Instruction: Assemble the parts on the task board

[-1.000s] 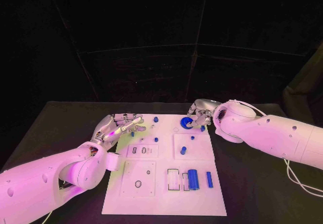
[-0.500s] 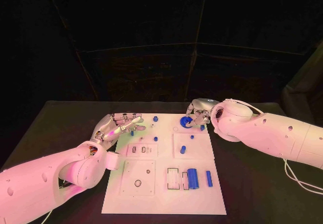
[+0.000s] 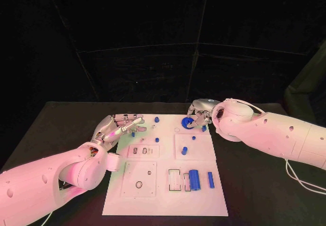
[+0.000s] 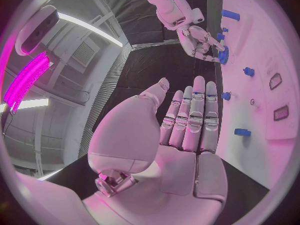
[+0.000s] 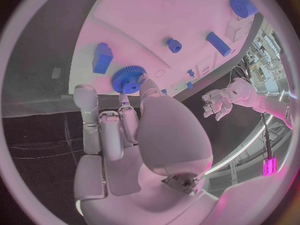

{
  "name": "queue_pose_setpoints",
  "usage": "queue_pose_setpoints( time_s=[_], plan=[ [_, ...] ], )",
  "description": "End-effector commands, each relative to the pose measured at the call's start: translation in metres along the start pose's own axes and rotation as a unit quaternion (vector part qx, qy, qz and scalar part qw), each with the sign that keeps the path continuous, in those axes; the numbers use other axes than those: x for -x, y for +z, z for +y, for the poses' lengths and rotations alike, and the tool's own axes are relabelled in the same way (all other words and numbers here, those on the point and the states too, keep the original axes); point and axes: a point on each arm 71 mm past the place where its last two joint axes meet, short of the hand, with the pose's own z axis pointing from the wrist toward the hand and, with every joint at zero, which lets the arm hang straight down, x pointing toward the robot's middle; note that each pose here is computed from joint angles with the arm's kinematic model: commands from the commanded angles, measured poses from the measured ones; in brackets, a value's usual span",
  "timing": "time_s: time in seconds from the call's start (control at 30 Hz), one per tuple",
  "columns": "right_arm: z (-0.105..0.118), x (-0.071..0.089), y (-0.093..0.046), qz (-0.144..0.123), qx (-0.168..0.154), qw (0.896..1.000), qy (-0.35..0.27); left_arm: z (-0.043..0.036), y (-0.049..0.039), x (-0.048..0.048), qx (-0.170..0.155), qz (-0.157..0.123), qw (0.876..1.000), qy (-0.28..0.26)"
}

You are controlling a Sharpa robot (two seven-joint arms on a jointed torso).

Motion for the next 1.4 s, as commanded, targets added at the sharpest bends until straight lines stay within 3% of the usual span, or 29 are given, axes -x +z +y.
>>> queue_pose_setpoints(
  time_s=[0.03, 0.43, 0.67, 0.87, 1.13, 1.4],
  plan=[
    [-0.001, -0.004, 0.000, 0.011, -0.004, 1.000, -0.013, -0.0011, 0.0002, -0.0009, -0.002, 0.007, 1.000, 0.000],
    [0.018, 0.008, -0.004, -0.081, 0.043, 0.995, -0.028, -0.0019, -0.0008, 0.0012, -0.003, 0.004, 1.000, 0.001],
    [0.034, 0.010, -0.010, -0.094, 0.068, 0.993, -0.018, -0.0025, -0.0021, 0.0039, -0.002, 0.000, 1.000, 0.004],
    [0.062, 0.013, -0.016, -0.114, 0.086, 0.990, -0.007, -0.0038, -0.0038, 0.0079, -0.003, -0.003, 1.000, 0.006],
    [0.098, 0.009, -0.006, -0.110, 0.105, 0.988, 0.001, -0.0063, -0.0031, 0.0102, -0.006, -0.003, 1.000, 0.007],
    [0.123, -0.001, 0.012, -0.081, 0.116, 0.990, -0.004, -0.0082, -0.0017, 0.0108, -0.009, -0.003, 1.000, 0.008]
  ],
)
